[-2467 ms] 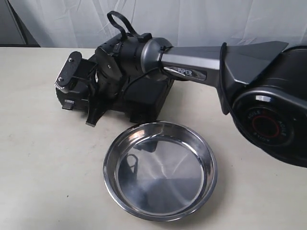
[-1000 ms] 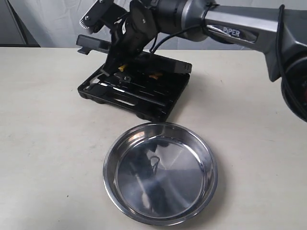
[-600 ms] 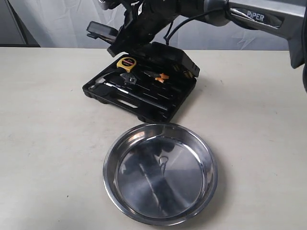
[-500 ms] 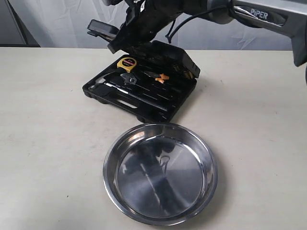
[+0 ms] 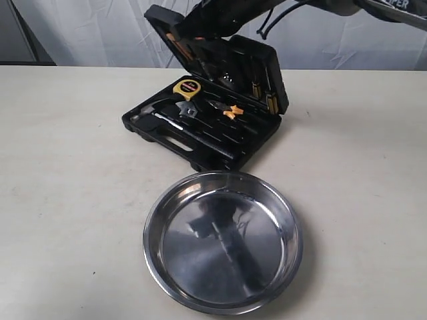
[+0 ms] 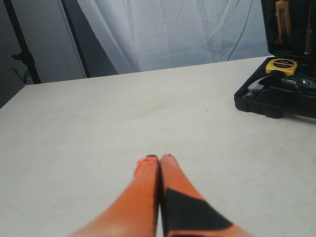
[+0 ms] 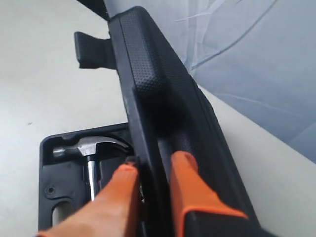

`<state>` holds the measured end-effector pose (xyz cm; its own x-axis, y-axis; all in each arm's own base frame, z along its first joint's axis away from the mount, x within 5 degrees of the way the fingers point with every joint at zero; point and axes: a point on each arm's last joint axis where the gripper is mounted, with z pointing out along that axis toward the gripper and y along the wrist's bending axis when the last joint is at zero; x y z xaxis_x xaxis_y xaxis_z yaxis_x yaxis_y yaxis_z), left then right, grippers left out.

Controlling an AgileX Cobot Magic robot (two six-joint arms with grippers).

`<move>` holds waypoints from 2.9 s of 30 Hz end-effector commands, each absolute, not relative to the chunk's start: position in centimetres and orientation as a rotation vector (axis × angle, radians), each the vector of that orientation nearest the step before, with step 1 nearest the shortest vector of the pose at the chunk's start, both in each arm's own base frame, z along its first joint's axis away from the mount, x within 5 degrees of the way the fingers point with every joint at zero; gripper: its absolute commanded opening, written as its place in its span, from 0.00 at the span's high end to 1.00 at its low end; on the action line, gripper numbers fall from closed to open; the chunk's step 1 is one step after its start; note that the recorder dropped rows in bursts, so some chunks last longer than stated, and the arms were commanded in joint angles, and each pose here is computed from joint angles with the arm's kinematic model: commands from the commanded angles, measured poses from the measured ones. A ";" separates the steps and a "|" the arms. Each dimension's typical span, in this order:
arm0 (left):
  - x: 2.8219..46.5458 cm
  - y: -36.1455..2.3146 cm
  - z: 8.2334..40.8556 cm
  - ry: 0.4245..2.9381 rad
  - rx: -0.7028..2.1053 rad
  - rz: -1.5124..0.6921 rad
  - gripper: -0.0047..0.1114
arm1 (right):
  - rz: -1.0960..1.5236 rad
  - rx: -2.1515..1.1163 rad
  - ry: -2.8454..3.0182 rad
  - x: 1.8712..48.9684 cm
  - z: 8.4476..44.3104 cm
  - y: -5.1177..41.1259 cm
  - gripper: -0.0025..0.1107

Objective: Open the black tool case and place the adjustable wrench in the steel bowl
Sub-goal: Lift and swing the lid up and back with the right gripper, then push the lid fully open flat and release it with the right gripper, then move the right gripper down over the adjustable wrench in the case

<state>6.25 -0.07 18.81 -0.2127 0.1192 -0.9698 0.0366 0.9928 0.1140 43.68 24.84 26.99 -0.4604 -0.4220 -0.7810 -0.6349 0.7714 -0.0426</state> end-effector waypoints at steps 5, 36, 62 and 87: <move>6.2 -0.1 19.0 1.768 0.117 0.066 0.96 | 0.301 -0.665 2.197 45.4 27.4 20.3 0.98; 6.2 -0.1 19.0 1.768 0.117 0.066 0.96 | -0.113 -0.740 2.297 47.8 26.0 11.9 0.46; 6.2 -0.1 19.0 1.768 0.117 0.066 0.96 | -0.489 -0.694 2.293 48.1 27.0 8.4 0.46; 6.2 -0.1 19.0 1.768 0.117 0.066 0.96 | 0.434 -0.493 2.378 48.1 22.2 15.9 0.98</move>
